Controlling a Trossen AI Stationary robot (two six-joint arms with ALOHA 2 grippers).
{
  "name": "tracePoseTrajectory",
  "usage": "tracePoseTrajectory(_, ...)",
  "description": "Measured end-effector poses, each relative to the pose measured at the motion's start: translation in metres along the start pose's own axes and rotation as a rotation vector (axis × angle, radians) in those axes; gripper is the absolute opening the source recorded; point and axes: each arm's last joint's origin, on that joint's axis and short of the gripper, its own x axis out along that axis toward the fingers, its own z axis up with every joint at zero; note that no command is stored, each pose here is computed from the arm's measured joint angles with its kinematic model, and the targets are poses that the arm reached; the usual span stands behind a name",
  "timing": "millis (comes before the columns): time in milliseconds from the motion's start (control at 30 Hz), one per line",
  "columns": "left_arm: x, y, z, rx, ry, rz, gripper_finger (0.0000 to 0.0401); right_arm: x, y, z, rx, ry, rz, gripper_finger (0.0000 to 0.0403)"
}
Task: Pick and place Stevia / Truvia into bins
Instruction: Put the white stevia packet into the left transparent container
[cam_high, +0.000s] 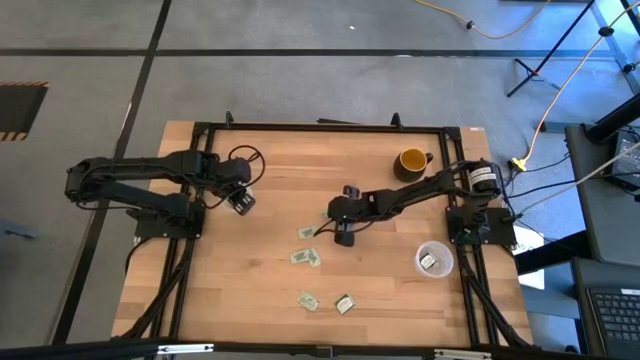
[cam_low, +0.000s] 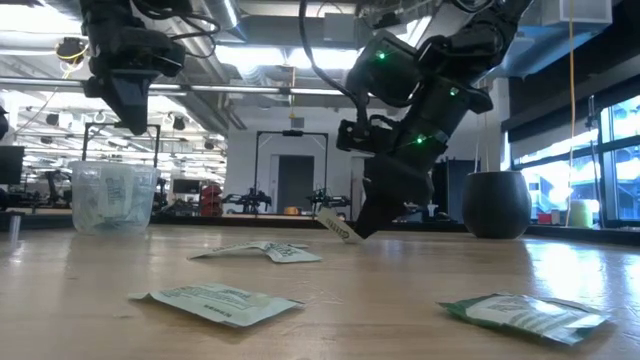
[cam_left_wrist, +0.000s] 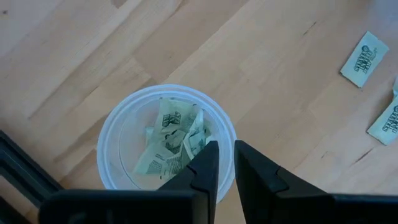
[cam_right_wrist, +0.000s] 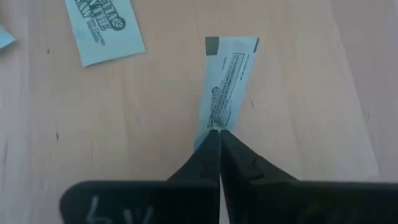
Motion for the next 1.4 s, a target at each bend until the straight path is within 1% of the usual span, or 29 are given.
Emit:
tracePoseTrajectory(133,0.000,-0.004,0.005,0.035,-0.047,-0.039,0.0045,-0.007,-0.001,0.002,-0.004,-0.009,0.003,0.0002)
tracePoseTrajectory(233,-0.001,-0.010,0.012,0.099,-0.117,-0.103,0.0045,-0.018,-0.002,0.011,-0.012,-0.060,0.004,0.0001)
tracePoseTrajectory(300,-0.002,-0.016,0.016,0.212,-0.175,-0.149,0.0046,-0.024,-0.003,0.015,-0.016,-0.085,0.006,0.0001)
tracePoseTrajectory(367,-0.003,-0.023,0.019,0.358,-0.232,-0.186,0.0051,-0.032,-0.003,0.018,-0.014,-0.108,0.029,0.0001)
tracePoseTrajectory(500,-0.006,-0.043,0.022,0.640,-0.357,-0.274,0.0070,-0.046,-0.001,0.026,-0.015,-0.165,0.169,0.0001)
tracePoseTrajectory(567,-0.005,-0.054,0.023,0.734,-0.413,-0.308,0.0082,-0.051,0.000,0.029,-0.018,-0.187,0.239,0.0001)
tracePoseTrajectory(633,-0.003,-0.066,0.023,0.790,-0.455,-0.336,0.0095,-0.055,0.002,0.034,-0.022,-0.238,0.314,0.0001)
tracePoseTrajectory(700,0.002,-0.076,0.023,0.814,-0.466,-0.356,0.0109,-0.057,0.004,0.037,-0.030,-0.262,0.375,0.0001)
tracePoseTrajectory(767,0.009,-0.087,0.023,0.833,-0.464,-0.370,0.0123,-0.059,0.007,0.040,-0.038,-0.296,0.410,0.0000)
tracePoseTrajectory(900,0.027,-0.102,0.021,0.883,-0.431,-0.370,0.0148,-0.061,0.007,0.043,-0.042,-0.331,0.424,0.0000)
tracePoseTrajectory(1000,0.036,-0.111,0.022,0.884,-0.438,-0.379,0.0160,-0.061,0.008,0.044,-0.042,-0.339,0.426,0.0000)
tracePoseTrajectory(1100,0.042,-0.119,0.025,0.881,-0.474,-0.398,0.0164,-0.061,0.008,0.044,-0.042,-0.344,0.432,0.0000)
tracePoseTrajectory(1200,0.044,-0.125,0.027,0.906,-0.516,-0.406,0.0163,-0.061,0.008,0.044,-0.041,-0.345,0.435,0.0000)
tracePoseTrajectory(1400,0.046,-0.125,0.027,0.916,-0.520,-0.379,0.0164,-0.061,0.008,0.044,-0.043,-0.347,0.445,0.0000)
